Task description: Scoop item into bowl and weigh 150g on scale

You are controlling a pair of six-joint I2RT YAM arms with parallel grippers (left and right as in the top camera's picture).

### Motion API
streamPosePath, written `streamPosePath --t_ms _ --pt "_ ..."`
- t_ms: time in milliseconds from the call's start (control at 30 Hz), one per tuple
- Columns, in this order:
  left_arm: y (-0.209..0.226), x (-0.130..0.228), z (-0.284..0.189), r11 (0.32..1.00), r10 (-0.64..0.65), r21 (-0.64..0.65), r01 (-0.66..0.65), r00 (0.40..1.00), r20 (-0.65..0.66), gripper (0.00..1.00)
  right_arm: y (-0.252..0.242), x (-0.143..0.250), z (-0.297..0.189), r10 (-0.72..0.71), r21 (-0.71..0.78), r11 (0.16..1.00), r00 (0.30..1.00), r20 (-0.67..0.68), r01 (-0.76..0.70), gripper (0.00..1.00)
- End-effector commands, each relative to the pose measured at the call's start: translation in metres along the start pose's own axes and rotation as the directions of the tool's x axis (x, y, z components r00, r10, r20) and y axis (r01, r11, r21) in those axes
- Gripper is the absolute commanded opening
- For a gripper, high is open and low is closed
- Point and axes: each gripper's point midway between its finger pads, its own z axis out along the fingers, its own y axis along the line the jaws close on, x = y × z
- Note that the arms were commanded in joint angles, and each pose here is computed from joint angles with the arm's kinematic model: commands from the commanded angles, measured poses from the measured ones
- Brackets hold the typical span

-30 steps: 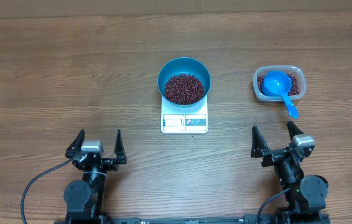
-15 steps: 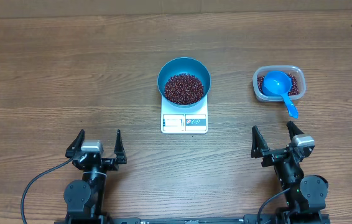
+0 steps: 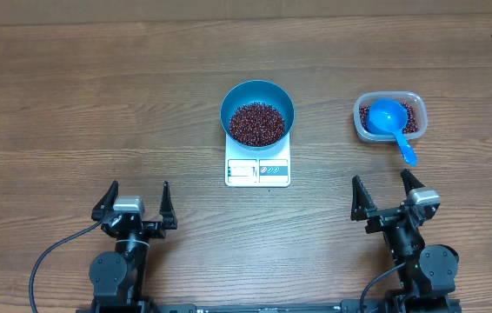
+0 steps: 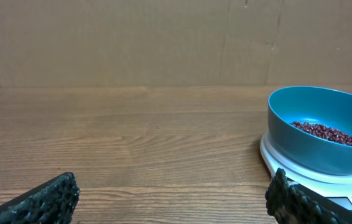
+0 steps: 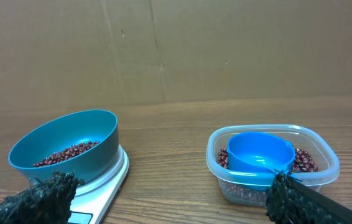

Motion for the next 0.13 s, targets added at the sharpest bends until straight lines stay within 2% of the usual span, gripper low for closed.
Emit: streamPosePath --t_ms 0,100 --pt "0.004 0.0003 -0.0003 1.0 0.008 -0.018 -0.008 1.0 0.003 1.0 -0.003 0.0016 -0.0001 -0.008 0.015 1.0 1.0 0.005 0.008 1.0" --pt "0.004 0.0003 -0.0003 1.0 0.008 -0.018 -0.008 1.0 0.003 0.99 -0.003 0.0016 -0.0001 -0.008 0.015 1.0 1.0 0.005 0.008 1.0"
